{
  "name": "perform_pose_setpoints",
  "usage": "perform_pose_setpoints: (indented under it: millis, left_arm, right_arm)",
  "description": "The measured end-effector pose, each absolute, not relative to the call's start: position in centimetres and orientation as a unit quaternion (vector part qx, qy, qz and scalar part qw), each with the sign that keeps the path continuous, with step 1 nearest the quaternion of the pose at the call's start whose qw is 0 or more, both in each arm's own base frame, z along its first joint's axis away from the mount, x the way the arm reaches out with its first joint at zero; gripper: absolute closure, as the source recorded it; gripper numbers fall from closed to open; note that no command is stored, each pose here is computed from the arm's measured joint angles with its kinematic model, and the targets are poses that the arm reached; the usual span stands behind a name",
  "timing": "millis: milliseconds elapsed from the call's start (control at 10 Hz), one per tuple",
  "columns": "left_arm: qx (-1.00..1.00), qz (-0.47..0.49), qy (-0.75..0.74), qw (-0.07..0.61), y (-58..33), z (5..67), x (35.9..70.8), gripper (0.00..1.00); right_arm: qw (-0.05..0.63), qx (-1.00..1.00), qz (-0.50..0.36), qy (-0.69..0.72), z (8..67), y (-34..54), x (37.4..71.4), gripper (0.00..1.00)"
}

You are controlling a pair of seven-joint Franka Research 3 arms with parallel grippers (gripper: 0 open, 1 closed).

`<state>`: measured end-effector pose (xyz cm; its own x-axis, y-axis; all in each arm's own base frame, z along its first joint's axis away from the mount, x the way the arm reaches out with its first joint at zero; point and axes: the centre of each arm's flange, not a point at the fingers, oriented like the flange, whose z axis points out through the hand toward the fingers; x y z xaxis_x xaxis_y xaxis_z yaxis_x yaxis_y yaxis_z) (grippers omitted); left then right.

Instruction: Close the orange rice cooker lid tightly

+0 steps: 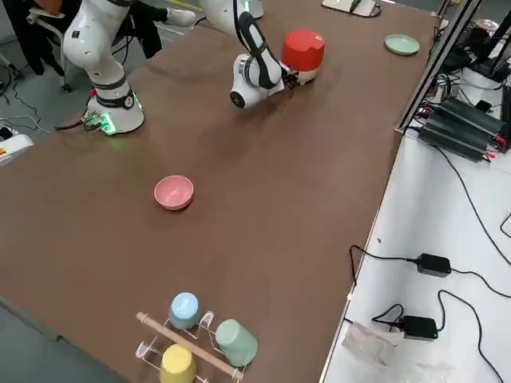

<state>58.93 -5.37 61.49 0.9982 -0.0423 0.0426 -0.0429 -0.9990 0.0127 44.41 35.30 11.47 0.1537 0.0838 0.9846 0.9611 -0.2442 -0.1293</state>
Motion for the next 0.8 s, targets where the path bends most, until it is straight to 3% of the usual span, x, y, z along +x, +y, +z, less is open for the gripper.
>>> perform_pose_setpoints:
  millis: [300,800]
  left_arm:
    - [1.0,0.016,-0.022,0.006,-5.41,61.43,58.81,0.0]
    - [1.0,0.017,-0.022,0.006,-5.39,61.52,58.76,0.0]
  right_arm:
    - [0.443,-0.618,-0.492,-0.425,11.42,35.19,44.46,0.61]
    - [0.441,-0.618,-0.493,-0.425,11.46,35.14,44.63,0.63]
